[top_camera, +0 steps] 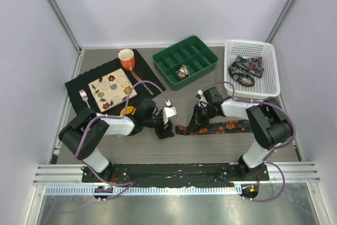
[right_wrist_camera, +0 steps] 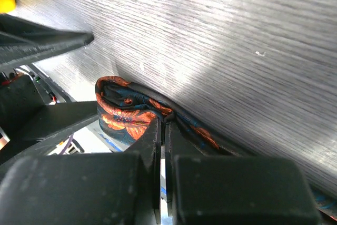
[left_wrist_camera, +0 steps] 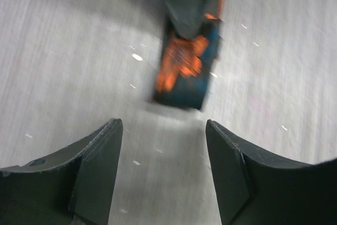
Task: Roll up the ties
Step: Roll the tie at the center of the board.
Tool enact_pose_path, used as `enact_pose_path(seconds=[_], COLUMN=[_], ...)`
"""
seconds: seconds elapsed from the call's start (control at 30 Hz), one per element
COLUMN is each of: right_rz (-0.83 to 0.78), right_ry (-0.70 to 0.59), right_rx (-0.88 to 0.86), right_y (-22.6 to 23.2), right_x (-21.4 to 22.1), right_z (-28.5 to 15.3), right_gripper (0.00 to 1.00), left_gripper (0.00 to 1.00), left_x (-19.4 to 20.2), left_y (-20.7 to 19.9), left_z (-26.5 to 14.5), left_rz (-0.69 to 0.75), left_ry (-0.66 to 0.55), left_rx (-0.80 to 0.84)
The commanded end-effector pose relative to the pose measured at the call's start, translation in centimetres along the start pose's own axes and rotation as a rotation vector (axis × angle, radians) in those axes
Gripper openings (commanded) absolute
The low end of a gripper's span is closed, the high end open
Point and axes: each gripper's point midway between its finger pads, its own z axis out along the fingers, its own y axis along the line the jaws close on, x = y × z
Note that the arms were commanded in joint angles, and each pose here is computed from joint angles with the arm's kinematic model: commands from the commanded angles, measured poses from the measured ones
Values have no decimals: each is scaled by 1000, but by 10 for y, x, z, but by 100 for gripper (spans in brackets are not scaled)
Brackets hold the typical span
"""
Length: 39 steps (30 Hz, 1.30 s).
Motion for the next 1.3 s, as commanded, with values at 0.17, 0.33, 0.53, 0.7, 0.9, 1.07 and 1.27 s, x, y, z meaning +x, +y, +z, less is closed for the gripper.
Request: enact_pose_path(seconds=[0.17, 0.33, 0.53, 0.7, 0.9, 1.07, 1.27], right_rz=[-57, -68, -70, -78, -87, -84, -75], right_ry=[-48, -52, -60, -57, -53, -61, -68], right_rx=[162, 185, 208, 233, 247, 246, 243], right_y=[-39, -41, -45, -47, -48, -48, -48], right_x=[1, 2, 2, 2, 7, 9, 10], right_z=[10, 9, 9, 10, 14, 13, 13], right_gripper=[1, 1, 1, 1, 1, 1, 1], left_gripper=[68, 64, 47, 35, 34, 36, 40], left_x=[4, 6, -3, -35, -78, -77, -63], left_y=[-19, -13, -29, -45, -47, -39, -39], left_z=[7, 15, 20, 18, 22, 37, 57], left_rz=[-31, 21, 77, 74, 27, 15, 17], left_ry=[-70, -64, -88, -142, -221, -200, -171], left_rx=[91, 106, 182, 207, 168, 112, 116])
